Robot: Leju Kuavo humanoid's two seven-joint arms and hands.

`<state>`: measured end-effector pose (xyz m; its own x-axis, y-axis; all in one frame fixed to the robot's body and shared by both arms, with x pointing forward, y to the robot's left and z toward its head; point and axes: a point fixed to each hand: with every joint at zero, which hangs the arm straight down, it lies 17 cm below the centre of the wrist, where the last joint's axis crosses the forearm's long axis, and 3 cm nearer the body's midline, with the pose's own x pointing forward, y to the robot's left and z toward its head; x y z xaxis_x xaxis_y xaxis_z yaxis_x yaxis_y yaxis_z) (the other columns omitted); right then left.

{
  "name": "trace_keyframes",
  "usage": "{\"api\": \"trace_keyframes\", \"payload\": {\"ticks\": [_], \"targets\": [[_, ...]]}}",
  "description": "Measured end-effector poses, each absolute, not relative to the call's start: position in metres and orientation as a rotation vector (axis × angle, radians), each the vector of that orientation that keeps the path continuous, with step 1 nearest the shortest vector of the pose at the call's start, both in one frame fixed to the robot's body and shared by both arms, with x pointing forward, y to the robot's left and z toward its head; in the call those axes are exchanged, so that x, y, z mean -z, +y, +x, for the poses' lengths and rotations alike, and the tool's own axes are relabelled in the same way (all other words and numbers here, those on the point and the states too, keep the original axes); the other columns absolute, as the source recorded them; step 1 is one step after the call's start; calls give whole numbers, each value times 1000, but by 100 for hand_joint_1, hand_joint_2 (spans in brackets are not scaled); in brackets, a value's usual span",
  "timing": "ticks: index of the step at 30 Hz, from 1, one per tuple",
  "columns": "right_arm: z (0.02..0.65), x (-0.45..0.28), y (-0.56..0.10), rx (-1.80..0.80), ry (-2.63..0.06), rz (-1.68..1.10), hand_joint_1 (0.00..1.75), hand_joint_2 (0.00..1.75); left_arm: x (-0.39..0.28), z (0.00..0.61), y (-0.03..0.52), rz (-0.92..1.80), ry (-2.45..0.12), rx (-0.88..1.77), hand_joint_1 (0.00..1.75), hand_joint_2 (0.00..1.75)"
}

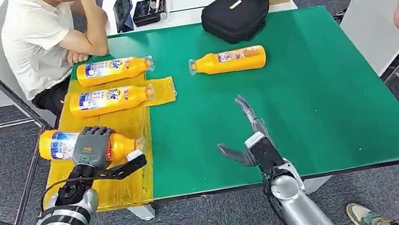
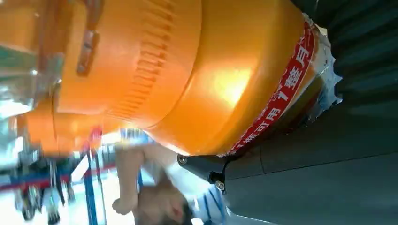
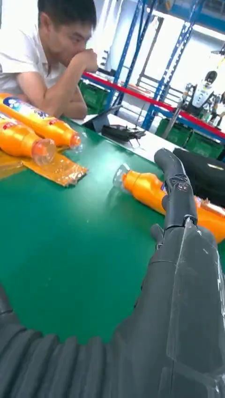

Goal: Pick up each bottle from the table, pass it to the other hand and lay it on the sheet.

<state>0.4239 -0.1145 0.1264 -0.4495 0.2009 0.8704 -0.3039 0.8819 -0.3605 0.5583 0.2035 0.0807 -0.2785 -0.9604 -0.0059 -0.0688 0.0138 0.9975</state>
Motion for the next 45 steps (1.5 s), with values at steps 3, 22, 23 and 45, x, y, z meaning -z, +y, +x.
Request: {"api": "trace_keyframes", "payload": {"ticks": [3, 22, 23, 45], "targets": [[423, -126, -116, -573, -1957, 78, 0, 175, -53, 558, 209, 1013, -1337, 1478, 175, 175], [425, -118, -113, -564, -1932, 97, 0, 175, -23, 555, 197, 665, -1138, 1424, 0, 175], [425, -118, -114, -566, -1931, 96, 0, 175, -21, 555, 198, 651, -1122, 1418, 0, 175], [433, -108, -119, -566, -1910, 79, 0, 175, -18, 553, 195, 598, -1083, 1423, 0, 175]]}}
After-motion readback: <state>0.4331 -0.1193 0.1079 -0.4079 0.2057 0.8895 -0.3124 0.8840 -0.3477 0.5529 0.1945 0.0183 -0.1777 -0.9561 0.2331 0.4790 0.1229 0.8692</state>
